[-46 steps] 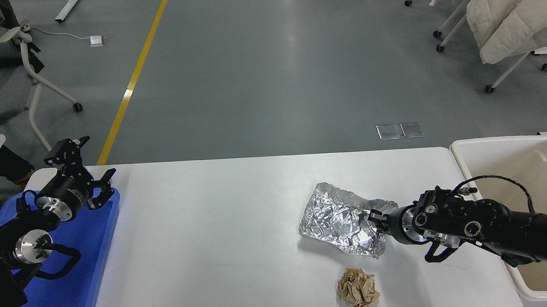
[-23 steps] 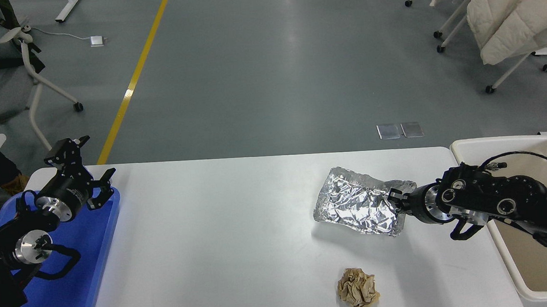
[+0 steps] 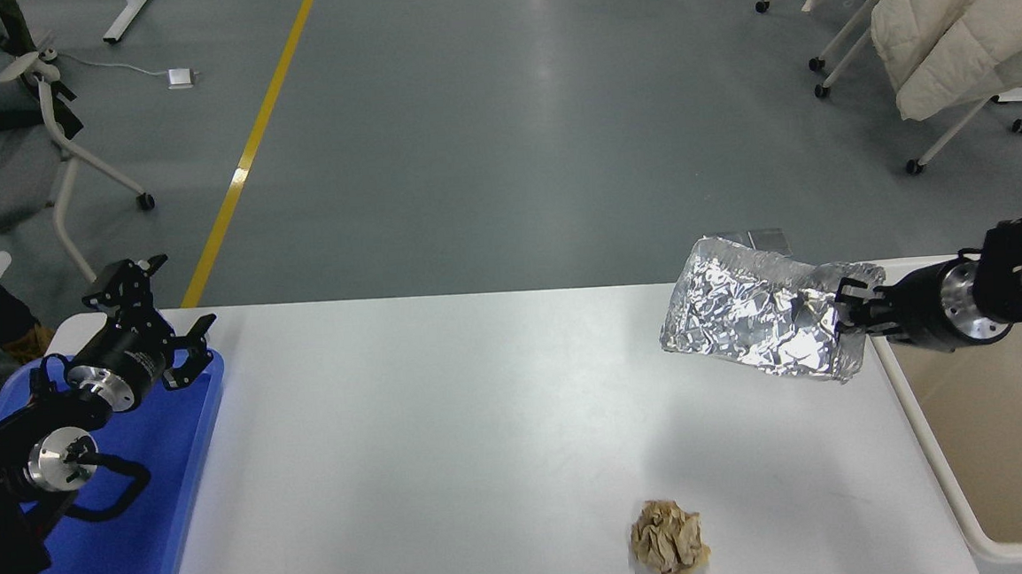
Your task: Clean the table surface
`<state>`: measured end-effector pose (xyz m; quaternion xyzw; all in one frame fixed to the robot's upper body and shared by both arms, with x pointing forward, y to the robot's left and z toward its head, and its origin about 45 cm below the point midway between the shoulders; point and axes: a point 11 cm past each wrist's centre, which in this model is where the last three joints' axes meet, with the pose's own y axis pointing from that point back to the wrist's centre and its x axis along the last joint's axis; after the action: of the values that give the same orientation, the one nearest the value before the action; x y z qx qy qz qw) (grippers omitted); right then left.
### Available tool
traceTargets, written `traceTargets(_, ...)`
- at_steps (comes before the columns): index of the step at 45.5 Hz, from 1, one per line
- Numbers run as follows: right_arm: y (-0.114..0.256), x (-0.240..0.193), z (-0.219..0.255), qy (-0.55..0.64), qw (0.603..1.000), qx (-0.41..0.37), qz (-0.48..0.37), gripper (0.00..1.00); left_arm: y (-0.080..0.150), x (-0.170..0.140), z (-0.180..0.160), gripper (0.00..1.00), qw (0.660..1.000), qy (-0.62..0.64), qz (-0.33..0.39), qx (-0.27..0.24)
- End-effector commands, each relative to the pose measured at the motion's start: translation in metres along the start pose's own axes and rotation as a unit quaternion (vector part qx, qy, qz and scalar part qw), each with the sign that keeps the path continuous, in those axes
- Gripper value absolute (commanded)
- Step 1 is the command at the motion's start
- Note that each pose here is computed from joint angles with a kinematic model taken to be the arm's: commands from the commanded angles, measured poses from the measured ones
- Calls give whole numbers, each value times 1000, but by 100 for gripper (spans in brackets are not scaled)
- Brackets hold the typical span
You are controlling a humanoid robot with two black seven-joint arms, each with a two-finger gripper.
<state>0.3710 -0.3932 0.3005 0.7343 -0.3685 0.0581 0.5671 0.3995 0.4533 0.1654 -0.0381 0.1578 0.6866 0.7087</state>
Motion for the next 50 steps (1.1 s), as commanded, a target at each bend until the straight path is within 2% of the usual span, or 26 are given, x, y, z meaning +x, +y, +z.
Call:
traceTargets(1,58,26,15,4,1000,10,-1,0,0,0,-1,100,1000,0,0,1)
traceTargets(9,69,33,19,8,1000,9,6,0,0,0,0,100,1000,1,0,0)
traceTargets(26,67,37,25,17,1000,-5,15,0,0,0,0,100,1000,1,0,0)
traceTargets(39,60,84,81,-40,992,-85,89,0,0,0,-1,100,1000,0,0,1)
traceTargets(50,18,87,126,-86,975,-151,141,0,0,0,0,100,1000,0,0,0)
